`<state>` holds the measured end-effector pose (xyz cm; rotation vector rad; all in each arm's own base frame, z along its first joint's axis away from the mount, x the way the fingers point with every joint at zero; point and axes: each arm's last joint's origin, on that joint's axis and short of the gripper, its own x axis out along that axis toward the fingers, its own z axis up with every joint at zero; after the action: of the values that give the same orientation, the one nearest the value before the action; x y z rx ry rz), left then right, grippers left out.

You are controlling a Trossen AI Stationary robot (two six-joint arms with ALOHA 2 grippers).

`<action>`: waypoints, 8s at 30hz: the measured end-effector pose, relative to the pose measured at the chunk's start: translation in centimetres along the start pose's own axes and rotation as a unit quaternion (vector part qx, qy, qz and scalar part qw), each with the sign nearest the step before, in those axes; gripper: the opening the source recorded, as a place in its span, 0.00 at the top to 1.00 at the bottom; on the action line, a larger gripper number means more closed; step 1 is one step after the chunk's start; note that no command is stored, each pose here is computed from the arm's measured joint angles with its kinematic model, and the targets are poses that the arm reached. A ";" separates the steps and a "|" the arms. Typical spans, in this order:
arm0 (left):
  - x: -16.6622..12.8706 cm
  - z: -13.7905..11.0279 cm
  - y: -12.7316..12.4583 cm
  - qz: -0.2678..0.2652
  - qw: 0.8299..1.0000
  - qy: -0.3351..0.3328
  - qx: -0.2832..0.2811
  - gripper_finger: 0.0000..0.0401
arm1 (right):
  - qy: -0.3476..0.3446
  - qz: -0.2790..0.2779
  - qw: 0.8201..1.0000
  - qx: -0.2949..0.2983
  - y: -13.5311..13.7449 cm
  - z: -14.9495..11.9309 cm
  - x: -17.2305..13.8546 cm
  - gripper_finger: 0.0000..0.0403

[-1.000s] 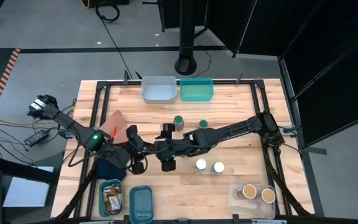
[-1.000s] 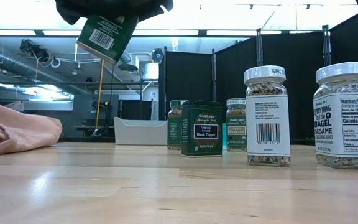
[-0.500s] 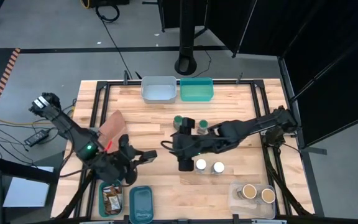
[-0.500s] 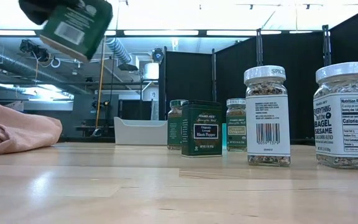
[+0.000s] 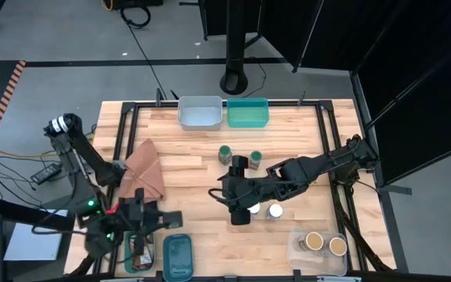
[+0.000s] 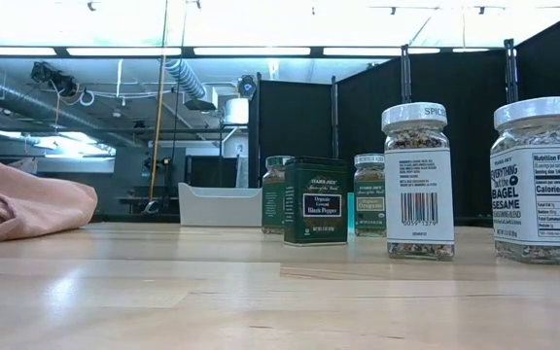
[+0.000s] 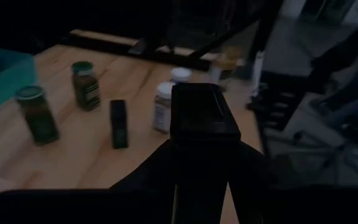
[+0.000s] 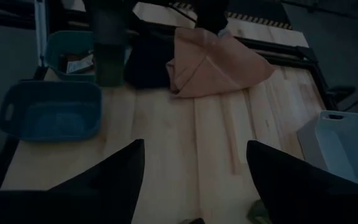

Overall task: Sort spices by type
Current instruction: Put the bottom black spice can into the blue bin, then put the black spice can into the blue bin

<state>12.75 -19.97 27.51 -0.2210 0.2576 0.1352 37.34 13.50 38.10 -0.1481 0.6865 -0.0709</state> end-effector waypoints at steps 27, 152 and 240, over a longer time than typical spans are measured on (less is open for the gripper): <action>2.0 -11.3 -4.9 0.005 1.000 -0.016 -0.005 0.71 | 0.035 0.016 0.999 0.023 2.1 -1.1 -1.0 0.30; 26.4 6.5 10.8 0.029 0.953 0.268 0.137 0.38 | 0.103 -0.100 0.986 0.085 3.2 -4.9 -8.8 0.29; 30.1 6.6 10.1 -0.022 0.900 0.389 0.194 0.33 | 0.095 -0.143 0.980 0.103 4.8 -6.6 -10.8 0.32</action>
<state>41.50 -5.57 23.75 0.1318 1.0684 -0.0608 24.89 18.74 39.09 -0.0400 0.8404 -0.4360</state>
